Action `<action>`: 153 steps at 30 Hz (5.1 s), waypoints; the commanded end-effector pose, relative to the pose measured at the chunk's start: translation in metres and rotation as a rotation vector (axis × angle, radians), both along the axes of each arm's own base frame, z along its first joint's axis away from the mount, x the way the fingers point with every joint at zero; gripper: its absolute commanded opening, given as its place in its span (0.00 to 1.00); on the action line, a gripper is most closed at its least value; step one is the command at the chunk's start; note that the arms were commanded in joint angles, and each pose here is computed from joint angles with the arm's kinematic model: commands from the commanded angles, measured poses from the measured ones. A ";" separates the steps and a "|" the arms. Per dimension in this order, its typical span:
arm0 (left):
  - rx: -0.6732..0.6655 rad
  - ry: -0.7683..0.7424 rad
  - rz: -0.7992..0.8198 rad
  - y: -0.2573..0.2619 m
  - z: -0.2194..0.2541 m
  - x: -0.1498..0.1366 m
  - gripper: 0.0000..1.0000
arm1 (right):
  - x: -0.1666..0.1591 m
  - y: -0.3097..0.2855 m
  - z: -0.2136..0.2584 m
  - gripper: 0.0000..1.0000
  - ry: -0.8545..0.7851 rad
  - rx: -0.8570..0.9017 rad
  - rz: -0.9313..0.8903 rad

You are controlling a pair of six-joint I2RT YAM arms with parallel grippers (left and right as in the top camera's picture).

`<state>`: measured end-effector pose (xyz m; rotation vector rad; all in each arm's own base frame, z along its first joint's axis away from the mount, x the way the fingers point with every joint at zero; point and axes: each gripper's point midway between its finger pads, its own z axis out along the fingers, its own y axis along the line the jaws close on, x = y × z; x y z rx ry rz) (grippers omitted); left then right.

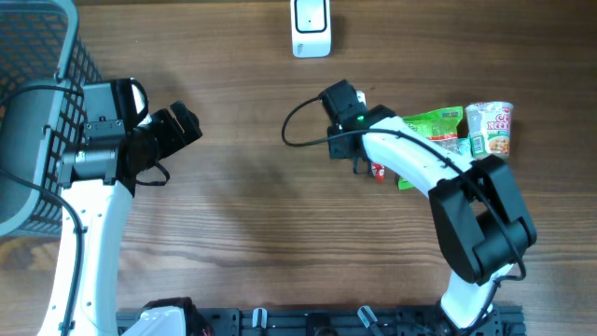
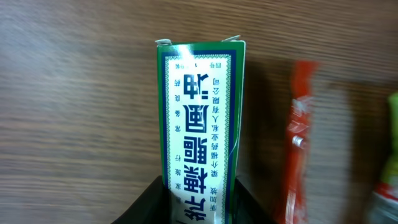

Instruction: Scan the item barcode

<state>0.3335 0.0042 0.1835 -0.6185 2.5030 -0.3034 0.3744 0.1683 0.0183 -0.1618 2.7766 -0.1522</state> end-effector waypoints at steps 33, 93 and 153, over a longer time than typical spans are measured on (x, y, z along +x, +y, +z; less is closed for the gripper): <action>-0.002 0.001 -0.015 -0.003 -0.001 0.001 1.00 | 0.000 0.034 0.008 0.40 -0.254 -0.663 0.366; -0.002 0.001 -0.015 -0.003 -0.001 0.001 1.00 | 0.015 -0.016 0.032 0.68 0.230 0.474 -0.159; -0.002 0.001 -0.015 -0.003 -0.001 0.001 1.00 | 0.000 0.003 -0.020 0.27 0.191 0.532 -0.366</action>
